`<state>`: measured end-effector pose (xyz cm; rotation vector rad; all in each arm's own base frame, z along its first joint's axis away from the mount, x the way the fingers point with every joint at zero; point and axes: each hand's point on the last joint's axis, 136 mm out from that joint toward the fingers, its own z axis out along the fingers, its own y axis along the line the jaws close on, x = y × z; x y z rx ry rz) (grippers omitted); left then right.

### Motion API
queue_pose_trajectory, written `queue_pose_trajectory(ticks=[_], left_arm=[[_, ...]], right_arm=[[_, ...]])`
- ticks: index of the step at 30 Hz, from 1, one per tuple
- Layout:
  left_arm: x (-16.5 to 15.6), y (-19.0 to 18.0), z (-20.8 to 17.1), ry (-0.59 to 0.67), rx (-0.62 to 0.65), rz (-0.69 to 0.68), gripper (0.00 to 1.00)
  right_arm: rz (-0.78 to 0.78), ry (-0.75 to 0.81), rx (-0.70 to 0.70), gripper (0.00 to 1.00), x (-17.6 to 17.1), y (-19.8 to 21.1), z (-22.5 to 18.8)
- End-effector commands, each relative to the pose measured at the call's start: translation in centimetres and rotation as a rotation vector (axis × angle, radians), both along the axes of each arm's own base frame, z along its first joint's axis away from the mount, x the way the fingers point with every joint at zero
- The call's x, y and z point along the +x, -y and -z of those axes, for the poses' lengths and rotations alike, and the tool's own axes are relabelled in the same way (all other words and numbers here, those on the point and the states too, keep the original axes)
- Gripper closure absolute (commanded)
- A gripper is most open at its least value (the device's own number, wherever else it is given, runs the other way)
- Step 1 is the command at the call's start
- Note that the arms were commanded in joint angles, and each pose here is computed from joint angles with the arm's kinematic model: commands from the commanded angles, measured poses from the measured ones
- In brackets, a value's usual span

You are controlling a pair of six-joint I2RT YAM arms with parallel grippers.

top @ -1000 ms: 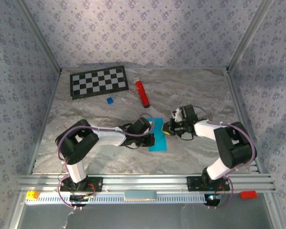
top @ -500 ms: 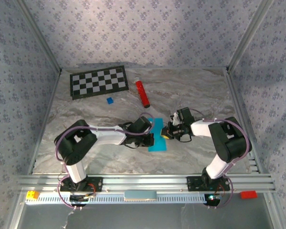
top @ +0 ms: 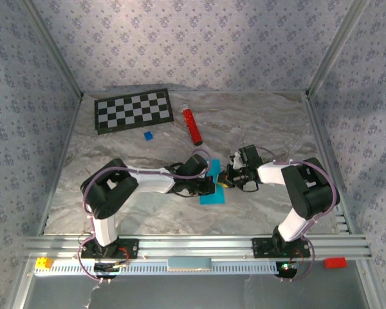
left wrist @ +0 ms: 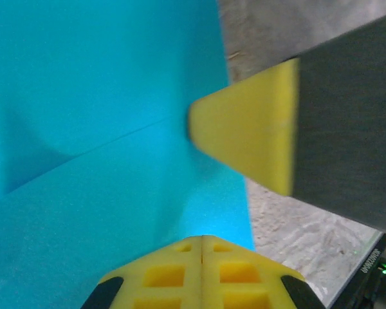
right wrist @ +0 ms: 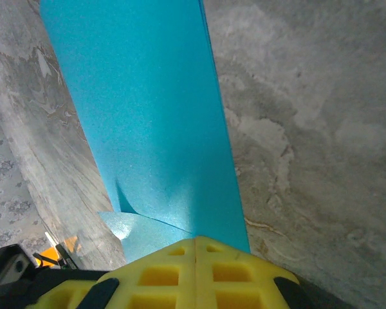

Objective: Fold a paper plane with a square sheet of paper (pick it up from the middle)
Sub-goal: Fold the triangle a second time at the center of the table.

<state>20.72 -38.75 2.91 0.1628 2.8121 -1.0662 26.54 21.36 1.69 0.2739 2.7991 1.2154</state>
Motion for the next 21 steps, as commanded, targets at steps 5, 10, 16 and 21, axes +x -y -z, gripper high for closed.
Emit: queue_pose_trajectory(ticks=[5, 10, 16, 21], left_arm=[[-2.5, -2.6, 3.2, -0.089, 0.075, -0.027, 1.0], [-3.6, -3.8, 3.5, -0.094, 0.089, -0.025, 1.0], [-4.5, -4.4, 3.5, -0.091, 0.094, -0.015, 0.99], [-5.6, -6.0, 3.8, -0.079, 0.175, 0.004, 0.99]], right_arm=[[0.039, -0.084, -0.132, 1.0, -1.5, 2.2, 3.3], [0.045, -0.087, -0.138, 1.0, -1.5, 2.5, 3.4], [0.046, -0.088, -0.141, 1.0, -1.5, 2.6, 3.5], [0.046, -0.085, -0.143, 1.0, -1.5, 2.6, 3.3]])
